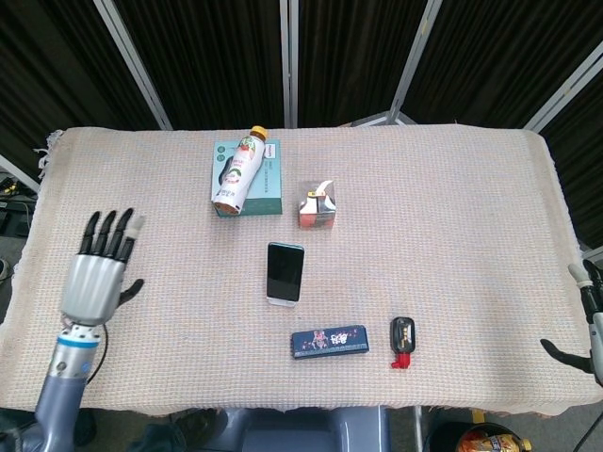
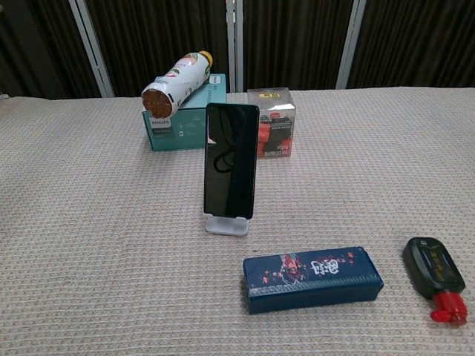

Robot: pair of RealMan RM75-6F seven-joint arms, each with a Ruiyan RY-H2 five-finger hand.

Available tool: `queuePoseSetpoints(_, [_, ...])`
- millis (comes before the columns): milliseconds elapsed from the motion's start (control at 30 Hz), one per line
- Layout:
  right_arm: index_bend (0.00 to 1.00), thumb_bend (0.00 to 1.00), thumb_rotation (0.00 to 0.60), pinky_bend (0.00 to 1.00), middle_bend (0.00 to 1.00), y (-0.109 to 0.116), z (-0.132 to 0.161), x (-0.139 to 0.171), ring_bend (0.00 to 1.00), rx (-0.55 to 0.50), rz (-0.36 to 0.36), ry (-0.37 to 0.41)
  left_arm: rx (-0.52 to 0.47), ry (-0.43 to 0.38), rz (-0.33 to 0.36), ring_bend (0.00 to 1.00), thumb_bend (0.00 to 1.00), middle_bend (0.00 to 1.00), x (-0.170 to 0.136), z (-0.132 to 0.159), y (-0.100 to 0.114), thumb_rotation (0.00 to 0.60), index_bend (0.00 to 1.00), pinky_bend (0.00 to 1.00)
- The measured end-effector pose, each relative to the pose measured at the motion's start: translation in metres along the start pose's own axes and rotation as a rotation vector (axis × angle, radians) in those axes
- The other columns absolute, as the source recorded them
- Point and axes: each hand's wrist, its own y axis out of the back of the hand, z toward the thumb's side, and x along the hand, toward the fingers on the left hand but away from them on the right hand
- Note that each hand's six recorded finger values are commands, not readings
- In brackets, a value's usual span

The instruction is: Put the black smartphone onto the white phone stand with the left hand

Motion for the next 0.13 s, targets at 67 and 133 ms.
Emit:
queuePoseSetpoints(67, [0.00, 0.00, 0.600, 0.00, 0.00, 0.001, 0.000, 0.000, 0.00, 0.005, -0.007, 0.001, -0.015, 0.057, -0.038, 0.00, 0.00, 0.00, -0.018, -0.019, -0.001, 0.600, 0.00, 0.00])
queuePoseSetpoints(133, [0.00, 0.00, 0.600, 0.00, 0.00, 0.001, 0.000, 0.000, 0.00, 0.014, -0.015, 0.001, -0.031, 0.086, -0.073, 0.00, 0.00, 0.00, -0.032, -0.029, -0.003, 0.600, 0.00, 0.00])
